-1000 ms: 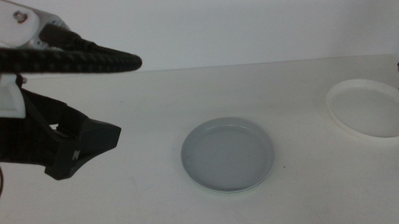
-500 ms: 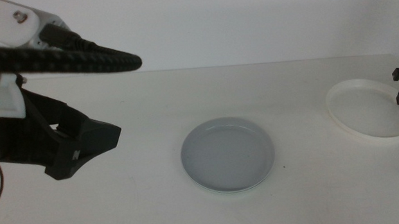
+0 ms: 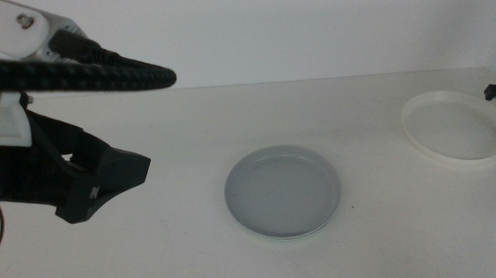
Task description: Stack the three bowls on top of each other.
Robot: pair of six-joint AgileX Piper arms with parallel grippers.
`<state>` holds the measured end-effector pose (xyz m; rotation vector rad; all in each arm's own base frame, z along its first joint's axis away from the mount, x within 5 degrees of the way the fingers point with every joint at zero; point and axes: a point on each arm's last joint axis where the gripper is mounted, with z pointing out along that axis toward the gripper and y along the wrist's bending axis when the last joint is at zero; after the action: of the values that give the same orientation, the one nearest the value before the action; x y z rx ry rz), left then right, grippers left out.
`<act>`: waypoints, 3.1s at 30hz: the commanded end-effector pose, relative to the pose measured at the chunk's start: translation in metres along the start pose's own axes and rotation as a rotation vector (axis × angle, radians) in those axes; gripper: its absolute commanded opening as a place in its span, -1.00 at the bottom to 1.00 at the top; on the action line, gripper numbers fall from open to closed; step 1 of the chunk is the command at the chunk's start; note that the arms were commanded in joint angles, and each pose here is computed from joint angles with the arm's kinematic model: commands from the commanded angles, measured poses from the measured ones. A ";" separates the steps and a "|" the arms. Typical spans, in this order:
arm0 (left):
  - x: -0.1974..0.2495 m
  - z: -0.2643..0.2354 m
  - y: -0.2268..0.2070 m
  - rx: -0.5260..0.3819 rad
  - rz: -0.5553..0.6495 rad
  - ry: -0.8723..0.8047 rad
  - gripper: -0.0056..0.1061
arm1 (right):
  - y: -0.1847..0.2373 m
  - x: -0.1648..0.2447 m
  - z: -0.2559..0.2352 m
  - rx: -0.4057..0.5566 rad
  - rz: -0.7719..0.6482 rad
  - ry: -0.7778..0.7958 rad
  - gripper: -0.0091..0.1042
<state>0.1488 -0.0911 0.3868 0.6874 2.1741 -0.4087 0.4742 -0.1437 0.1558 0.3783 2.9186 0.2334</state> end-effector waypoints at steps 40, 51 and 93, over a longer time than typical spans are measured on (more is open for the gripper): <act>-0.010 -0.008 -0.002 0.003 -0.007 -0.088 0.99 | 0.293 0.144 -0.083 -0.216 -0.552 0.009 -0.86; -0.010 -0.008 -0.002 0.003 -0.007 -0.088 0.99 | 0.291 0.141 -0.058 -0.232 -0.512 -0.118 -0.86; -0.070 0.024 0.068 -0.272 -0.106 -0.063 0.98 | 0.205 0.136 -0.261 -0.078 -0.466 -0.469 0.22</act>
<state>0.2305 -0.0830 0.4007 0.5008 2.2264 -0.1903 0.3606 0.0693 0.3905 -0.2764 2.5578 0.1803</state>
